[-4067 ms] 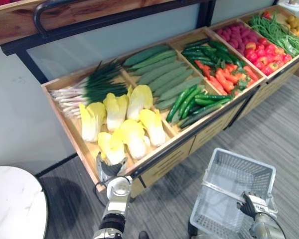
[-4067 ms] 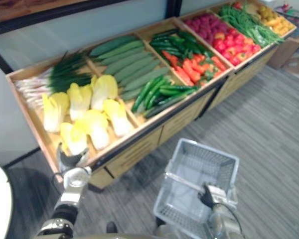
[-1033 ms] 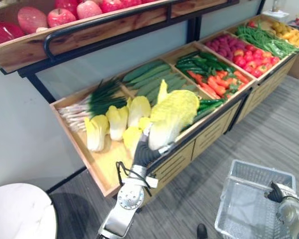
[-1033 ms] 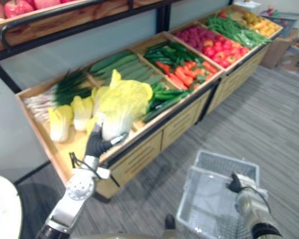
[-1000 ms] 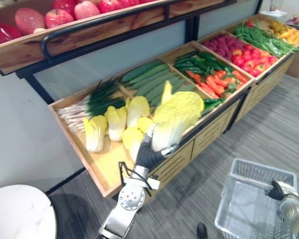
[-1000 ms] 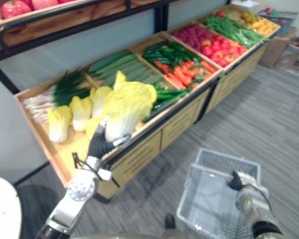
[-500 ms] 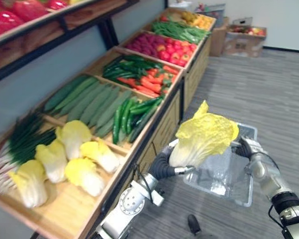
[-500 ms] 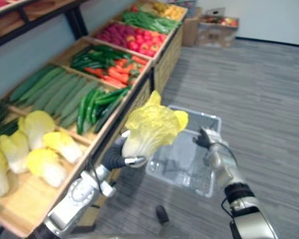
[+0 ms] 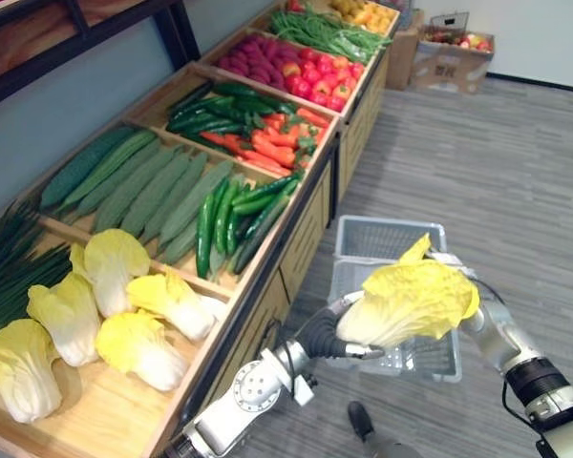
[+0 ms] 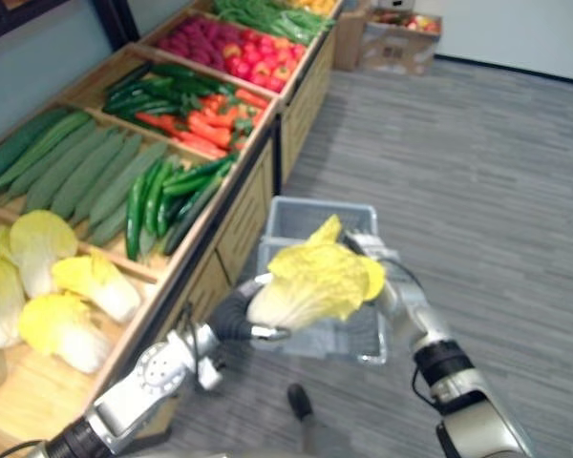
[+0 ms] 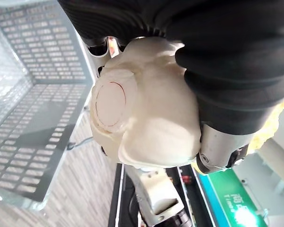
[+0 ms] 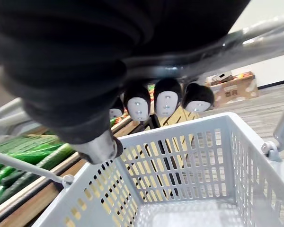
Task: Pick vegetable in the basket
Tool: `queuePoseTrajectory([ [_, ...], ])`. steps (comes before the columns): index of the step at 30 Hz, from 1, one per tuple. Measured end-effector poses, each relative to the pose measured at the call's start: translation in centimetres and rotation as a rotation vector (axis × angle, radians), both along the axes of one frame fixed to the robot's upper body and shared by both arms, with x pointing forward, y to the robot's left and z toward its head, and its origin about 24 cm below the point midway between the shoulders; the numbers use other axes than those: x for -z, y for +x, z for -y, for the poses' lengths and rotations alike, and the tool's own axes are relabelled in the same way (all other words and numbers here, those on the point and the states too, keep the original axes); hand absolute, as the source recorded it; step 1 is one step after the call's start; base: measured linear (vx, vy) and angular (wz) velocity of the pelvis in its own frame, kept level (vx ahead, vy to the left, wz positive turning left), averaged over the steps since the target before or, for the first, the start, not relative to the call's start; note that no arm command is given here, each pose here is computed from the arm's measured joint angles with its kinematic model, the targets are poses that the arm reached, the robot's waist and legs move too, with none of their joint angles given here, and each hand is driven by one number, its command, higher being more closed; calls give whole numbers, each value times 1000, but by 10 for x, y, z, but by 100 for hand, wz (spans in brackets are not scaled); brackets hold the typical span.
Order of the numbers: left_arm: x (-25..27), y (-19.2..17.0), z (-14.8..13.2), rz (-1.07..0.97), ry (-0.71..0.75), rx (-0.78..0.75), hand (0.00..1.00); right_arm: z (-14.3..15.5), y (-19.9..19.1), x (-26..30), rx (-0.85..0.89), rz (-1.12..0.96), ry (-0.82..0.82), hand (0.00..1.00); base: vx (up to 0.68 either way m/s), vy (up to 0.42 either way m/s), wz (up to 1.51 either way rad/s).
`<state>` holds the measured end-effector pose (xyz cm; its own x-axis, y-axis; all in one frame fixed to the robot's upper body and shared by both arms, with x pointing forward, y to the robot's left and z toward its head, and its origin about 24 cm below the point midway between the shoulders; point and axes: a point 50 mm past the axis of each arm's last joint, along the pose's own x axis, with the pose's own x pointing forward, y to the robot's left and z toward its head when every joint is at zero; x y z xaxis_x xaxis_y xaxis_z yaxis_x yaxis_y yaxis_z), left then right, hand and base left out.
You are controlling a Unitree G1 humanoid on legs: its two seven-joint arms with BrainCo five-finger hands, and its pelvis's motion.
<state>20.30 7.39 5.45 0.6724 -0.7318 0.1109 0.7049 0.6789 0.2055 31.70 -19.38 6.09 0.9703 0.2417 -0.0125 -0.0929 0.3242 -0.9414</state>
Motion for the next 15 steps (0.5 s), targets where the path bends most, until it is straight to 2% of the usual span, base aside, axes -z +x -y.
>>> queuePoseTrajectory([
  [9,31,-10,10,-23,174,90,100,-11,-2,-3,-66,-6,-10,100,-69,-83,-10],
  [15,57,-15,7,-54,316,136,100,-14,1,-7,-83,-11,-15,100,-34,-39,-9],
])
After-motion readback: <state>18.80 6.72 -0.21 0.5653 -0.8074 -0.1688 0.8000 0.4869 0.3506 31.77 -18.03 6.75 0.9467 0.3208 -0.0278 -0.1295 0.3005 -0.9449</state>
